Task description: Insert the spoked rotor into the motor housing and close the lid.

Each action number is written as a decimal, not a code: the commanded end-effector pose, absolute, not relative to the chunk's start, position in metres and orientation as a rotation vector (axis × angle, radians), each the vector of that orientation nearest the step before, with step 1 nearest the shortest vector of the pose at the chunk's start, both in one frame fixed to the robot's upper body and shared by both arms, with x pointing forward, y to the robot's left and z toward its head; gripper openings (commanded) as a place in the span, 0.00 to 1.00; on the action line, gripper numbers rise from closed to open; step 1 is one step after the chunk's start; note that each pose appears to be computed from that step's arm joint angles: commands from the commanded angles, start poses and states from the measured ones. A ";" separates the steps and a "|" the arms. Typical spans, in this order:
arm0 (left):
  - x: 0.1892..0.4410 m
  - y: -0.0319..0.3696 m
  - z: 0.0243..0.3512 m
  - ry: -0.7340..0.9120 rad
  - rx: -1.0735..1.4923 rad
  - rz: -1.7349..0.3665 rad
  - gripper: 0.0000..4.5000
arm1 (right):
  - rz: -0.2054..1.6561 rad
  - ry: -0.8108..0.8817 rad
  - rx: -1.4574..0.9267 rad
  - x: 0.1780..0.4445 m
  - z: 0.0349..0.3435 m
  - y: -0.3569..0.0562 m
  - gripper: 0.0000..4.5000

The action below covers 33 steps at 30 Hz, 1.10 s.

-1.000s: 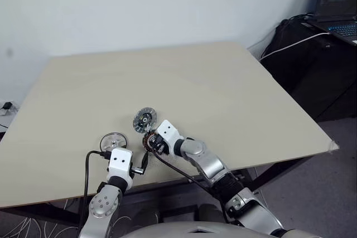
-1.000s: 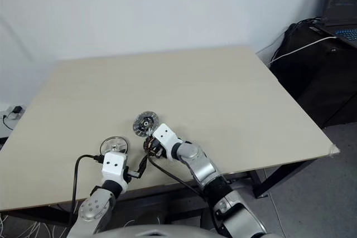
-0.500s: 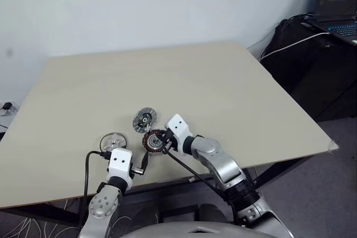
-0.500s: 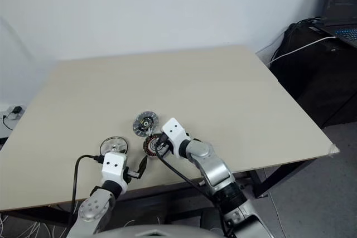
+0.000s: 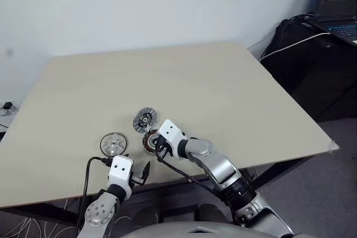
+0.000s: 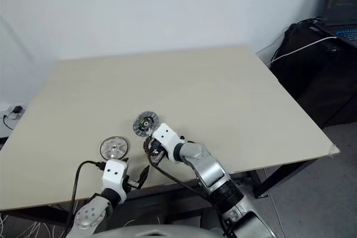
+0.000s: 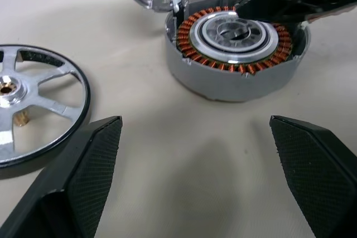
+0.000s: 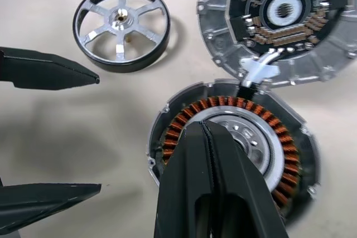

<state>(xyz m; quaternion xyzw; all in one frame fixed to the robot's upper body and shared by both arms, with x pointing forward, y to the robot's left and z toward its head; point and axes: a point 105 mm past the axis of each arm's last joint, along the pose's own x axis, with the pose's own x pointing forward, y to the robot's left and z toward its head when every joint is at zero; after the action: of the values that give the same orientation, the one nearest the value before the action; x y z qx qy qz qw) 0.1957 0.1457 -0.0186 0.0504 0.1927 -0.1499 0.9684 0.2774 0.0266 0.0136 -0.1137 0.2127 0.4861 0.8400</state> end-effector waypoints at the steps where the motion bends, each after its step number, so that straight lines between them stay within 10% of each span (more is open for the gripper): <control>1: 0.198 0.143 -0.006 0.350 0.100 -0.307 1.00 | 1.023 0.431 -0.261 0.283 0.019 0.027 0.00; 33: 0.202 0.132 0.006 0.329 0.078 -0.310 1.00 | 0.937 0.454 -0.270 0.304 0.008 0.028 0.00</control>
<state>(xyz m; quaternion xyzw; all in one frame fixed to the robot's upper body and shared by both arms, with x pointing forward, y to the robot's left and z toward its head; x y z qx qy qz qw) 0.1962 0.1366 -0.0108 0.0385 0.1944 -0.1495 0.9687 0.3006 0.0203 -0.0025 -0.1272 0.2385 0.4391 0.8568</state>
